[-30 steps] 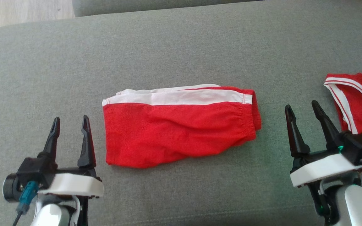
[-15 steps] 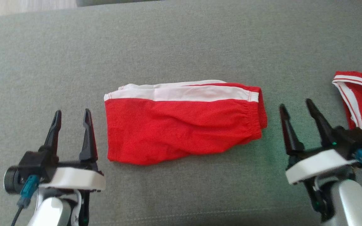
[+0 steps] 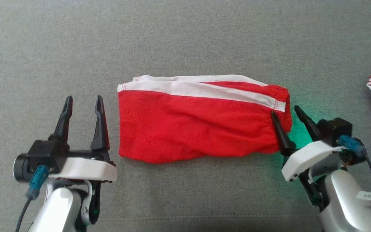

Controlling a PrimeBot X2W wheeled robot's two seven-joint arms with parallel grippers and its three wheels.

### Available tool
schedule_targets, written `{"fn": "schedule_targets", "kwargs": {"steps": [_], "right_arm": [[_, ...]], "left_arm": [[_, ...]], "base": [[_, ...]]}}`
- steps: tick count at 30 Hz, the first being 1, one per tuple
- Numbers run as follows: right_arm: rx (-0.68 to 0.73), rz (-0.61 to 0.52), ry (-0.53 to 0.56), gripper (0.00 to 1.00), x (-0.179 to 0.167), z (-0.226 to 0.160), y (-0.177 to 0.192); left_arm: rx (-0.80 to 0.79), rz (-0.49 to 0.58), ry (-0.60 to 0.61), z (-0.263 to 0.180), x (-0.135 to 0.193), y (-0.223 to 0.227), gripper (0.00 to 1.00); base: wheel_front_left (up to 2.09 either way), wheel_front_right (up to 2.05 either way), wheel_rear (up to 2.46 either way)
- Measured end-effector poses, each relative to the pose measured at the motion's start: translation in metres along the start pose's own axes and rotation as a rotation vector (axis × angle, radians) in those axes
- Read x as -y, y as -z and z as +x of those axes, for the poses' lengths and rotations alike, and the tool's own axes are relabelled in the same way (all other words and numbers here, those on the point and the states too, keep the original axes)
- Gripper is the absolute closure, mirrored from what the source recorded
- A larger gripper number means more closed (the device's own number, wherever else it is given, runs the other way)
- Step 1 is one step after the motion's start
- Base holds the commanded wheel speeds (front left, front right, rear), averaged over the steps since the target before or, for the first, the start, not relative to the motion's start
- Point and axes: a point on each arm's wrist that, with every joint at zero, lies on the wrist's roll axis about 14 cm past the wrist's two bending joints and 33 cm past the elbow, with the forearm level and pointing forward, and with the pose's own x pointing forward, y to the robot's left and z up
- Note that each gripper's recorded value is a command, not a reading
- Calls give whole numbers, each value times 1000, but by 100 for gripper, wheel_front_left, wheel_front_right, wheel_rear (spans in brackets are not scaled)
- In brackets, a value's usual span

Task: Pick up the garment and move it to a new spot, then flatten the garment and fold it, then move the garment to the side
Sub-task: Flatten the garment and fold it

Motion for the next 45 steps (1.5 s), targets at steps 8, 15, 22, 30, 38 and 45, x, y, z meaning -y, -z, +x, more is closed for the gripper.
{"fn": "schedule_targets", "kwargs": {"steps": [8,15,22,30,38,45], "right_arm": [[-135,89,7,0,5,-1,35],[-161,146,-37,0,-4,15,28],[-188,189,-49,100,-2,15,30],[-187,216,-28,100,11,-2,31],[-203,231,21,100,38,-25,35],[-177,492,-79,100,21,-28,0]], "left_arm": [[-5,7,-3,2,0,3,0],[0,10,0,4,0,3,0],[17,15,8,6,1,-3,0],[47,9,29,5,11,-13,0],[51,4,44,3,16,-14,0],[63,6,63,5,21,-17,0]], "base": [[0,0,0],[0,0,0],[0,0,0],[0,0,0],[0,0,0],[0,0,0]]}}
